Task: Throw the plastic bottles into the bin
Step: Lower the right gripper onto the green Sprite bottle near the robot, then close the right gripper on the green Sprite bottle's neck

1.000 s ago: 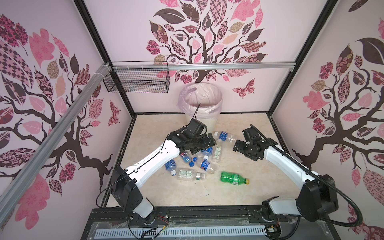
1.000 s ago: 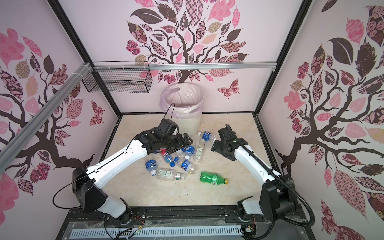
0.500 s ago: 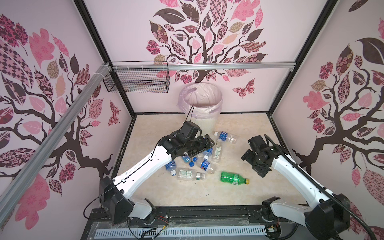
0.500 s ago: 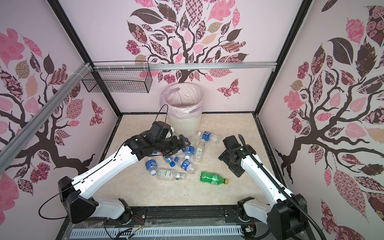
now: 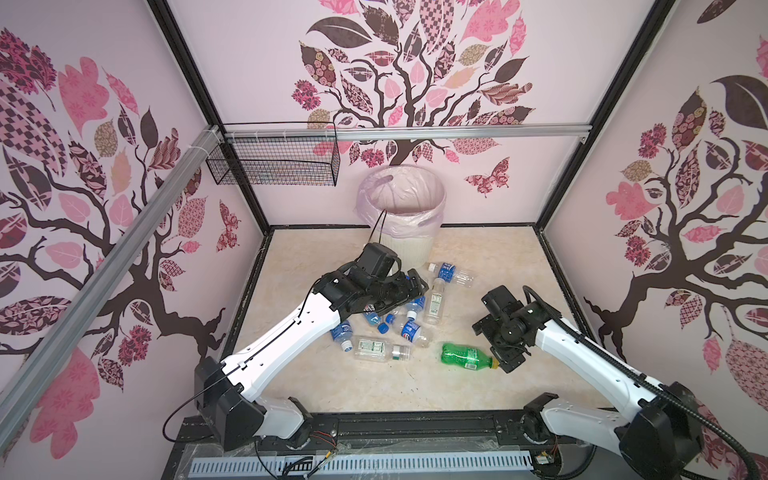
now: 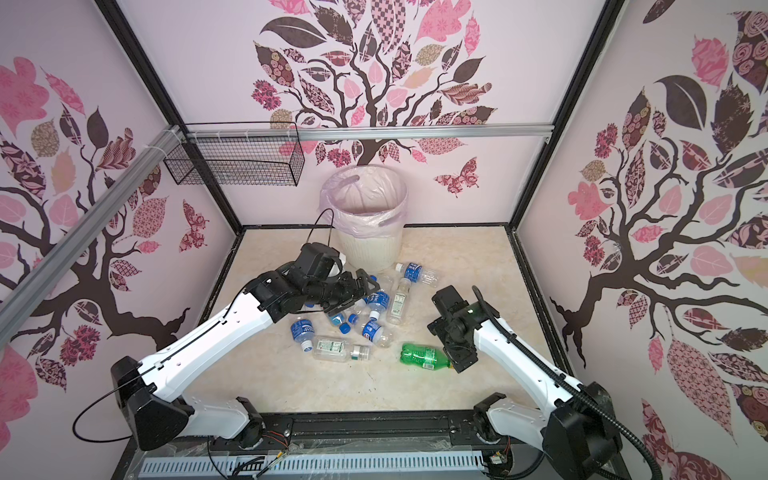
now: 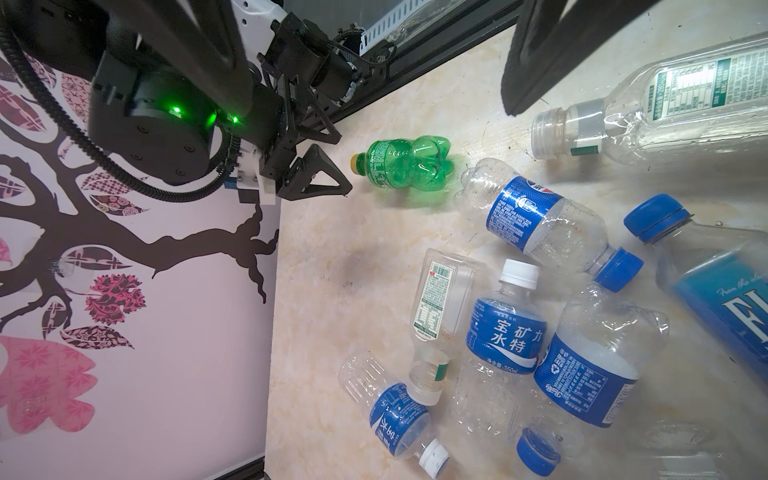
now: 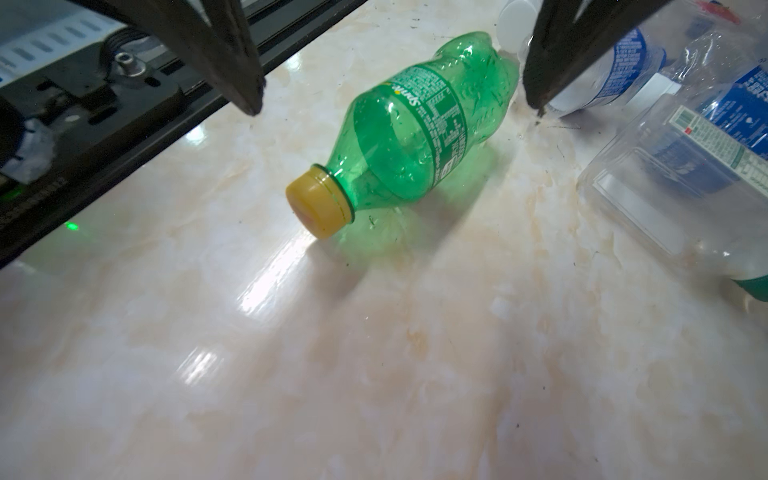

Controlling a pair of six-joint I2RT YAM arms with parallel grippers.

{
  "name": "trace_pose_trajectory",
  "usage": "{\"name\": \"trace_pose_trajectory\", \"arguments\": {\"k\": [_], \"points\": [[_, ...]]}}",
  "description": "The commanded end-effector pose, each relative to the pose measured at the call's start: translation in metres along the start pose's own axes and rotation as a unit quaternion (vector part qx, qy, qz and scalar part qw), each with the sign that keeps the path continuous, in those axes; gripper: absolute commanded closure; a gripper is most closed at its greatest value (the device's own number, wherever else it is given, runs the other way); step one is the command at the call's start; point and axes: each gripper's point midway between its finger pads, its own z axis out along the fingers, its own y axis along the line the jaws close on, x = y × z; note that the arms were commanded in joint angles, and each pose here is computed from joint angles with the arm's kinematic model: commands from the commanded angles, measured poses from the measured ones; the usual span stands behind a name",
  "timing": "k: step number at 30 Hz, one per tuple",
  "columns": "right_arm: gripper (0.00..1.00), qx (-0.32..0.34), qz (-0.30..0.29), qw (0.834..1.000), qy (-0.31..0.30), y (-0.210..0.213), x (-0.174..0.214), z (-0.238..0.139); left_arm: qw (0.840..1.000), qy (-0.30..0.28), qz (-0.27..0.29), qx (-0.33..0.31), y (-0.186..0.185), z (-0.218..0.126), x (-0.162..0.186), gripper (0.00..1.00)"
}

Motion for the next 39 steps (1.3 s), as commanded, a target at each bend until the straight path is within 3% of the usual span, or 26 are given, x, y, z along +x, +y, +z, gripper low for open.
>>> {"name": "trace_pose_trajectory", "arguments": {"k": [1,18,25,39], "points": [[0.01,0.008,0.037,0.999,0.016,0.000,0.010,0.008,1.000,0.001,0.010,-0.002,0.003,-0.006,0.005,0.03],[0.00,0.010,0.027,0.999,0.046,0.015,0.049,0.048,1.000,0.001,0.018,-0.018,0.015,-0.013,0.009,0.03],[0.01,0.009,0.030,0.999,0.032,0.015,0.046,0.060,1.000,-0.004,0.015,-0.022,0.020,-0.021,0.006,0.03],[0.21,0.006,0.020,1.000,-0.023,0.025,0.029,0.065,1.000,-0.012,0.015,-0.017,0.026,-0.033,0.008,0.03]]}}
